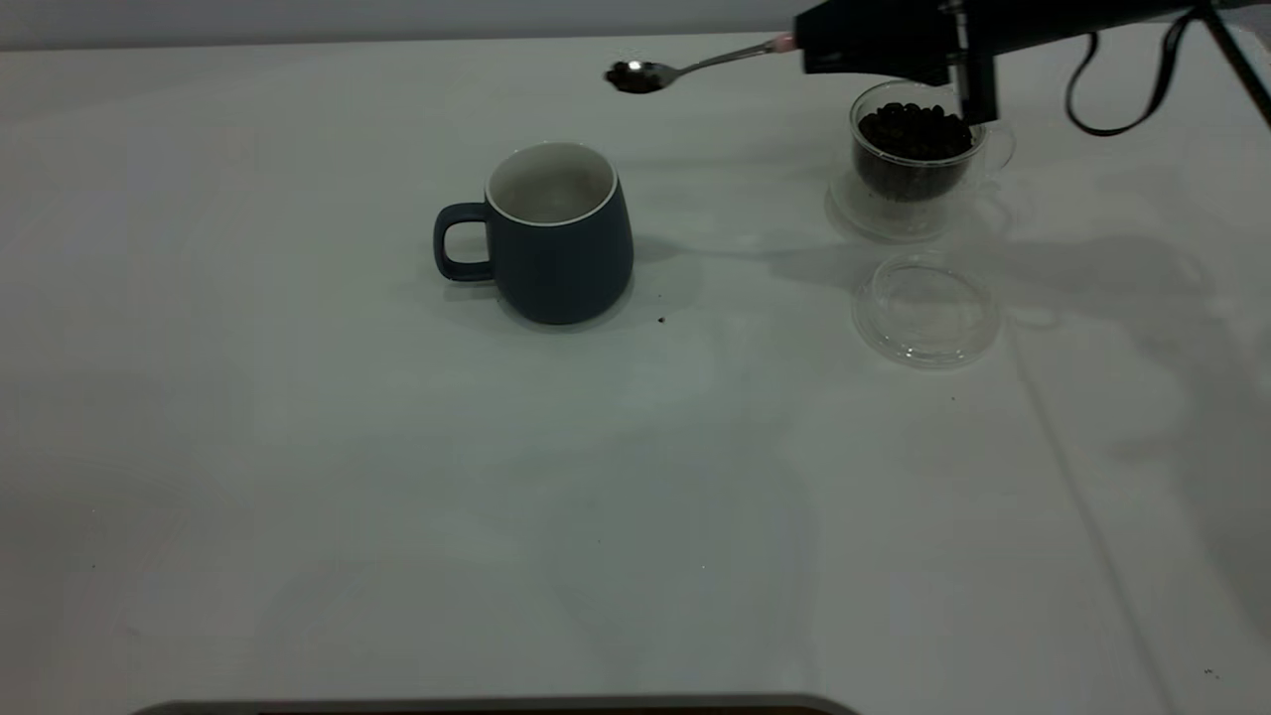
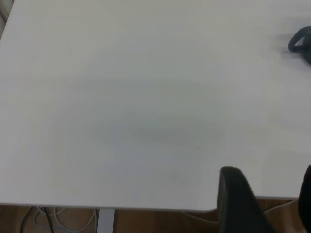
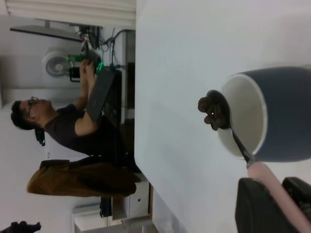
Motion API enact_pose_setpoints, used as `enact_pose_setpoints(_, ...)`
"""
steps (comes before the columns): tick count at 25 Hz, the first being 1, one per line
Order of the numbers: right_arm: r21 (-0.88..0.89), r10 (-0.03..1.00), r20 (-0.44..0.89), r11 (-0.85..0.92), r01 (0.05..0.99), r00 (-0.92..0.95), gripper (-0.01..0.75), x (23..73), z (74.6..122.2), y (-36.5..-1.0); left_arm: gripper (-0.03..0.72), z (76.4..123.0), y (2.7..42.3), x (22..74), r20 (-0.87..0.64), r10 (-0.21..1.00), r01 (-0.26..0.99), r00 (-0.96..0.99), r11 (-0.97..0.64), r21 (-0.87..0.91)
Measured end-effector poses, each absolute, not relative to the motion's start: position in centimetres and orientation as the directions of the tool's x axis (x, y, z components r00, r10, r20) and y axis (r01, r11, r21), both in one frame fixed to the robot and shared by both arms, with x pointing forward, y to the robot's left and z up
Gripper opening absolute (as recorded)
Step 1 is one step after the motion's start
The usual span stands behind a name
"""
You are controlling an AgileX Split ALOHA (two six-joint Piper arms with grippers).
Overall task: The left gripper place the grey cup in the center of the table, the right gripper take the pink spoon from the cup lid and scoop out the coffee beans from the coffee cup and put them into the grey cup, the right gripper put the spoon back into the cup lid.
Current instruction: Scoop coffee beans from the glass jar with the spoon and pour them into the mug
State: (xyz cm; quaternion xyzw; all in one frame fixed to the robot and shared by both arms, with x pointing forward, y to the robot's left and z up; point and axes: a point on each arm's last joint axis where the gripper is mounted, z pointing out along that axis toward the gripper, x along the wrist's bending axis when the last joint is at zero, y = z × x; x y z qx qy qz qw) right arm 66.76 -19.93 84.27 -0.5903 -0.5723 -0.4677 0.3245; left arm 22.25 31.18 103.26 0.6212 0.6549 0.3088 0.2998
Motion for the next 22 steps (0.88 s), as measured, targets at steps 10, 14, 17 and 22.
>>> enact_pose_setpoints(10, 0.186, 0.423, 0.896, -0.081, 0.979, -0.136, 0.097, 66.2, 83.8, -16.3, 0.37, 103.3, 31.2, 22.2, -0.009, 0.999, 0.628, -0.048, 0.037, 0.777)
enact_pose_setpoints(14, 0.234, 0.483, 0.859, -0.08, 0.969, -0.168, 0.097, 66.3, 83.3, -15.7, 0.37, 103.3, 31.2, 22.2, -0.009, 0.999, 0.628, -0.048, 0.037, 0.777)
enact_pose_setpoints(17, 0.28, 0.51, 0.834, -0.064, 0.958, -0.21, 0.097, 66.4, 83.1, -15.5, 0.37, 103.3, 31.2, 22.2, -0.009, 0.999, 0.628, -0.048, 0.037, 0.777)
enact_pose_setpoints(22, 0.392, 0.524, 0.782, 0.009, 0.92, -0.338, 0.097, 66.3, 83.1, -15.1, 0.37, 103.3, 31.2, 22.2, -0.009, 0.999, 0.628, -0.048, 0.037, 0.777)
